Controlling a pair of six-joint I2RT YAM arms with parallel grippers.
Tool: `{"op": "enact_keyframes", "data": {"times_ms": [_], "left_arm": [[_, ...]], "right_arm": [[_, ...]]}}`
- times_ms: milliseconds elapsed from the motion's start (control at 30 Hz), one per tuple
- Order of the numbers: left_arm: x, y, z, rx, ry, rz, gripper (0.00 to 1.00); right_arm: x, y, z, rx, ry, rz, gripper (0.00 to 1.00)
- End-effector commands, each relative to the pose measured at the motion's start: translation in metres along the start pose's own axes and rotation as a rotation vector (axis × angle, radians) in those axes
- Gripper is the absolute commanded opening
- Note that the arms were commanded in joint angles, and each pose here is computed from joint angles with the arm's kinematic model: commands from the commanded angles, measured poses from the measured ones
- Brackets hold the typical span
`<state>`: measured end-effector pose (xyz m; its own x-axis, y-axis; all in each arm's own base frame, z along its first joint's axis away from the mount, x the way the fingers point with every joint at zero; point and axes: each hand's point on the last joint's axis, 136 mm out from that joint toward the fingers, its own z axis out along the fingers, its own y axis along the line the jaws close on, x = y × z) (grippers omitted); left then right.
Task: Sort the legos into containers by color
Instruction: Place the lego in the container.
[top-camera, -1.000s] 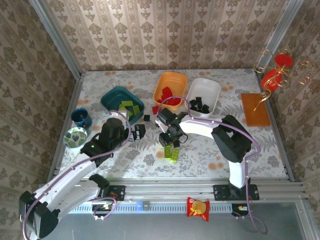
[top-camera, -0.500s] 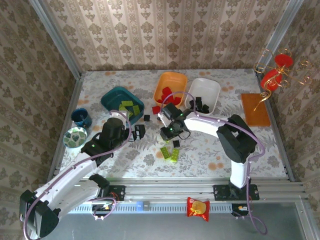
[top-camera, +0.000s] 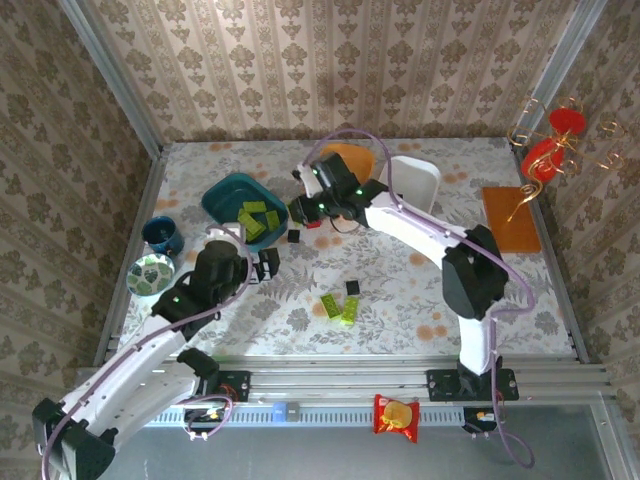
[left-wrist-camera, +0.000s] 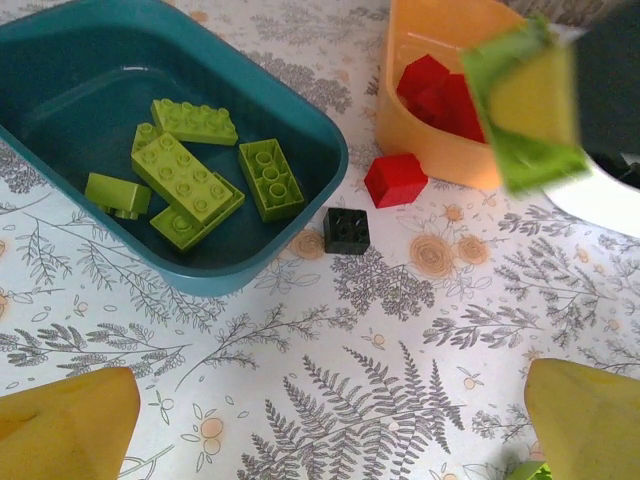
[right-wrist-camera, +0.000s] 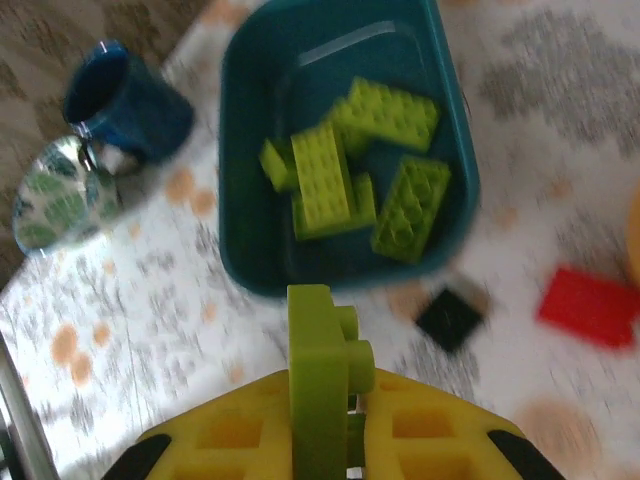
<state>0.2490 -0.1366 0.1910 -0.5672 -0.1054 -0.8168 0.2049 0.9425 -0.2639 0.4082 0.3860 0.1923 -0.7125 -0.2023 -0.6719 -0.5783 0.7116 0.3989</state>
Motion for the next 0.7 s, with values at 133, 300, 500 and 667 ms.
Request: {"op": "enact_keyframes", "data": {"times_ms": [133, 300, 500, 667], "left_arm": [[0.01, 0.011, -0.011, -0.017, 0.008, -0.004, 1.0], [0.015, 0.012, -0.014, -0.013, 0.016, -0.01, 1.0], [0.015, 0.012, -0.014, -0.008, 0.015, -0.004, 1.0], [0.013, 0.01, -0.014, -0.002, 0.014, 0.0, 1.0]], "right_arm": [[-0.03, 0.005, 0.072, -0.09, 0.001, 0.1, 0.17], [-0.038, 0.004, 0.11, -0.132, 0.0, 0.153, 0.17], [-0.047, 0.013, 0.138, -0.172, -0.006, 0.186, 0.23], [-0.067, 0.016, 0.124, -0.176, -0.053, 0.193, 0.67]]}}
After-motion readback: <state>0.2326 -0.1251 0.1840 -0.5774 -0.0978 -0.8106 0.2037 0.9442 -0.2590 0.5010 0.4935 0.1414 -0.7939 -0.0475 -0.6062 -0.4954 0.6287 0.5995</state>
